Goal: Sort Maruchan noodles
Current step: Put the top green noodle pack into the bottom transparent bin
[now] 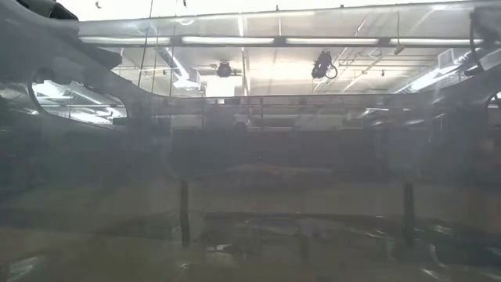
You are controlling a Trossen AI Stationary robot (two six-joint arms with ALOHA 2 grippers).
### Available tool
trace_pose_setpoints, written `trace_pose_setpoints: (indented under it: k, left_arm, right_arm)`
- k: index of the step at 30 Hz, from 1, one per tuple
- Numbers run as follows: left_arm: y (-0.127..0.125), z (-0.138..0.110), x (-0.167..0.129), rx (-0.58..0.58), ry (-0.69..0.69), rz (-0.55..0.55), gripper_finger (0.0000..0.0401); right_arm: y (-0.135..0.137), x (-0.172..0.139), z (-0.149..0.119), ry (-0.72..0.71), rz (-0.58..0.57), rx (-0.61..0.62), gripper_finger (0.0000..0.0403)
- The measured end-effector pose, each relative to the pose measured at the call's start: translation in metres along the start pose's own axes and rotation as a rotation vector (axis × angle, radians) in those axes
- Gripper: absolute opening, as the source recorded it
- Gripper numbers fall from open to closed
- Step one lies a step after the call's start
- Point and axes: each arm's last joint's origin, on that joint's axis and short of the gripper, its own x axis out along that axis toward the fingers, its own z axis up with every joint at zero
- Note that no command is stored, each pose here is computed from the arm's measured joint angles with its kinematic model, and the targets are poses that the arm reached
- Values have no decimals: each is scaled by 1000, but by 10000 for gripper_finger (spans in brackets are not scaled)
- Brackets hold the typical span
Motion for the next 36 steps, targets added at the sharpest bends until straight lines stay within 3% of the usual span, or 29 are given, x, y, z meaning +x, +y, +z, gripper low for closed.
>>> trace_pose_setpoints:
  k: [7,16,21,29,36]
  left_arm:
    - [0,0,0,0,0,0,25]
    - [0,0,0,0,0,0,25]
    - [0,0,0,0,0,0,25]
    - [0,0,0,0,0,0,25]
    - [0,0,0,0,0,0,25]
  right_arm:
    - [-13,10,-10,59,-200,53,3]
    - [2,7,-10,108,-21,92,3]
    - [-4,8,-4,43,-76,92,4]
    - [-1,10,8,-37,-49,58,4]
    - [-16,21,5,-18,-250,58,9]
